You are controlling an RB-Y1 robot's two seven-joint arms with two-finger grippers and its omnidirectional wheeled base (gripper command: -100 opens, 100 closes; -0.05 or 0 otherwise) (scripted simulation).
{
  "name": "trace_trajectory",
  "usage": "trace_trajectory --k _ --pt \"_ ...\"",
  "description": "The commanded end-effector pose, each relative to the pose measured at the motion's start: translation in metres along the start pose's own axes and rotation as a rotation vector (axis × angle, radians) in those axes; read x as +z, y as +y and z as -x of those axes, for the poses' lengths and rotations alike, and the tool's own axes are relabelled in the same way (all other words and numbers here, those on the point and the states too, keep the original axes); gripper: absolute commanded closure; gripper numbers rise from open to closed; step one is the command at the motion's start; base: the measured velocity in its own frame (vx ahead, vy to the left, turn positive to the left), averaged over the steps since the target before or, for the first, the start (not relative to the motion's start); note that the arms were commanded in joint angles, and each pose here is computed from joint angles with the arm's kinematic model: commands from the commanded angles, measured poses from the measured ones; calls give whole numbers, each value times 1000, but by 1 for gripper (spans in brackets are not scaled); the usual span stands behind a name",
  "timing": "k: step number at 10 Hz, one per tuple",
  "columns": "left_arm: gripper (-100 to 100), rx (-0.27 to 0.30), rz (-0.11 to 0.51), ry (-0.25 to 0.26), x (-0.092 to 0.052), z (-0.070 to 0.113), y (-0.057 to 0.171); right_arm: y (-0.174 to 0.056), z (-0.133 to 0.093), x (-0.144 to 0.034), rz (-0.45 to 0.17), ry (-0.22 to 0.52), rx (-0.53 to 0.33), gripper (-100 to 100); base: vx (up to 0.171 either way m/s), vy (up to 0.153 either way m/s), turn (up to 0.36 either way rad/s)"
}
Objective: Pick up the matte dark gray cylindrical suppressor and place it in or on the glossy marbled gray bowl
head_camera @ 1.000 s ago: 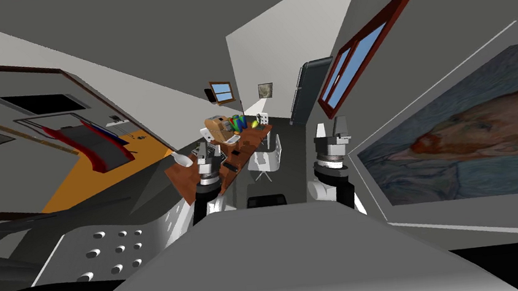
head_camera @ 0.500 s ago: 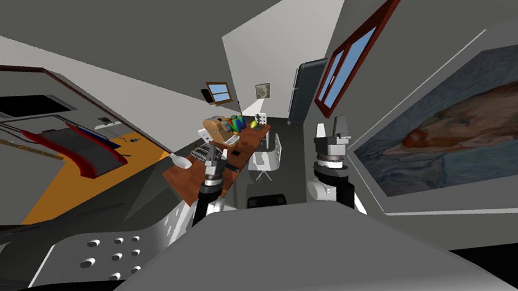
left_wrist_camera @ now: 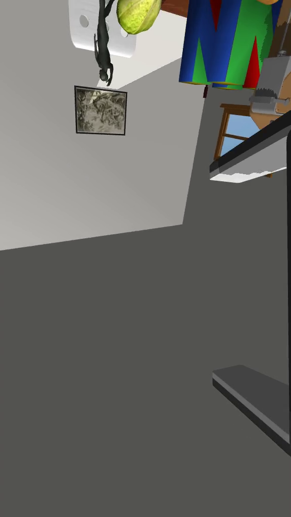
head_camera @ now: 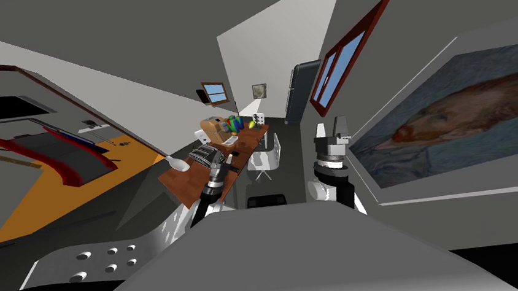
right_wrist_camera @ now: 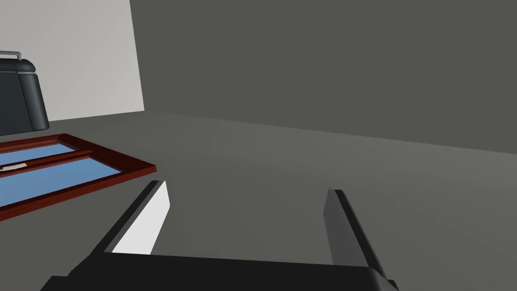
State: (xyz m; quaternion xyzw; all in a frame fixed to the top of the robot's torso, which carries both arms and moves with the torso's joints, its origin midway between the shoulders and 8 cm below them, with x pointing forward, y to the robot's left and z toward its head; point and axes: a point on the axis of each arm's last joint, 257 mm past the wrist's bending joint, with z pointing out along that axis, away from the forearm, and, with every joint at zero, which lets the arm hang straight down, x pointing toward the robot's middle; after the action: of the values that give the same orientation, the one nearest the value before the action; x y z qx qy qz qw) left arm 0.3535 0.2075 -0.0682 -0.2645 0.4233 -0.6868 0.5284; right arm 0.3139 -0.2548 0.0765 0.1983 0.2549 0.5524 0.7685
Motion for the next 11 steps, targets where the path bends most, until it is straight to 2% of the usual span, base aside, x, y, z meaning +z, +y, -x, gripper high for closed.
trace_trajectory --k 1,2,3,4,5,6,7,8,9,10,11 --pt "-100 -48 49 29 -6 -3 17 0 0 0 0 0 0 0 -11 43 -70" --pt "-100 -55 49 29 -6 -3 17 0 0 0 0 0 0 0 -4 31 -44" --pt "-100 -92 95 51 -14 -3 33 0 0 0 0 0 0 0 -2 30 -124" --pt "-100 -95 95 51 -14 -3 33 0 0 0 0 0 0 0 1 31 -50" --pt "-100 -128 144 69 -23 -3 49 0 0 0 0 0 0 0 -3 35 -82" --pt "-100 -134 144 69 -23 -3 49 0 0 0 0 0 0 0 -7 35 -56" --pt "-100 -166 197 84 -33 -2 65 0 0 0 0 0 0 0 -8 32 -104" --pt "-100 -172 197 83 -33 -2 65 0 0 0 0 0 0 0 -5 26 -71" --pt "-100 -197 253 95 -45 0 82 0 0 0 0 0 0 0 0 19 -120" --pt "-100 -208 254 94 -45 0 82 0 0 0 0 0 0 0 3 20 -54" --pt "-100 -232 313 102 -58 4 99 0 0 0 0 0 0 0 8 25 -120"
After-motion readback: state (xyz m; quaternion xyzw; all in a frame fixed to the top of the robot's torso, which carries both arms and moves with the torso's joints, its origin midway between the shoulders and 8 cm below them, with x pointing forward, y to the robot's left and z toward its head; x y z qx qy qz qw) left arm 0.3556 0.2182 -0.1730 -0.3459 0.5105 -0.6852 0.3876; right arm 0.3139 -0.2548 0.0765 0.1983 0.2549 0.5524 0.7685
